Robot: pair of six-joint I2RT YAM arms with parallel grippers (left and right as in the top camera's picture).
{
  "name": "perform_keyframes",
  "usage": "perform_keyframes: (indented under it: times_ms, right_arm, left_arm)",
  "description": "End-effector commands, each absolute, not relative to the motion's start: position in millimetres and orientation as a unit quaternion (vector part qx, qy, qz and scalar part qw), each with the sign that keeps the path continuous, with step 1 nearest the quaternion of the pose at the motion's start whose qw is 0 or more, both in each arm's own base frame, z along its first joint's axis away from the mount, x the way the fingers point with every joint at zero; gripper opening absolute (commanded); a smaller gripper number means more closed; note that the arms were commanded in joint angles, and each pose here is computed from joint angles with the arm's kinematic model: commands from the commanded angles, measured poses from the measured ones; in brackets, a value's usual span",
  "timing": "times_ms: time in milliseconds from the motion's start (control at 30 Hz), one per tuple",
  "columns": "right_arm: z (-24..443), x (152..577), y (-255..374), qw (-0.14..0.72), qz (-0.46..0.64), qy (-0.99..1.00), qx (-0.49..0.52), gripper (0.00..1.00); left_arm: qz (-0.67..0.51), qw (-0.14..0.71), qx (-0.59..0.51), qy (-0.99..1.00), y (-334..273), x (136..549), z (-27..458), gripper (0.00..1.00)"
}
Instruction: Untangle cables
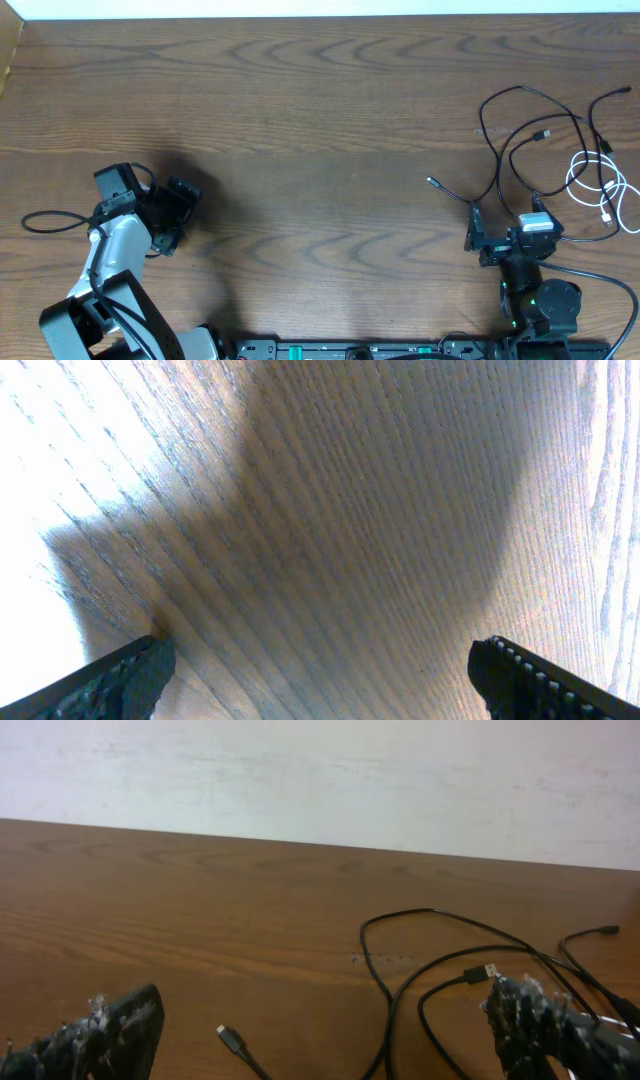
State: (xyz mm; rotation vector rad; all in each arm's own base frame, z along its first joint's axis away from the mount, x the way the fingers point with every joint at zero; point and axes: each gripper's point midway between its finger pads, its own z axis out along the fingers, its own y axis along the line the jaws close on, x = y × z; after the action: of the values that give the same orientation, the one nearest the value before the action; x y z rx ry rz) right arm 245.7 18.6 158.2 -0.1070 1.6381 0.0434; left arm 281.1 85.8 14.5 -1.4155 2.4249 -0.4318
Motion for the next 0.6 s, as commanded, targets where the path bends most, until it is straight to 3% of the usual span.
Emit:
perform_keyframes:
  times_ms: [0, 167, 567]
  right_arm:
    - [158, 245, 21, 0.682, 0.018, 0.729, -0.056, 0.99]
    - [158, 245, 21, 0.682, 0.018, 0.729, -0.056, 0.99]
    - [158, 245, 21, 0.682, 0.018, 0.729, -0.056, 0.99]
  left_arm:
    - [-0.135, 0.137, -0.505, 0.842, 89, 273, 8, 0.99]
    - [-0.132, 0.134, -0.490, 0.851, 88, 271, 7, 0.99]
    - [-0.095, 0.053, -0.493, 0.863, 75, 222, -17, 0.99]
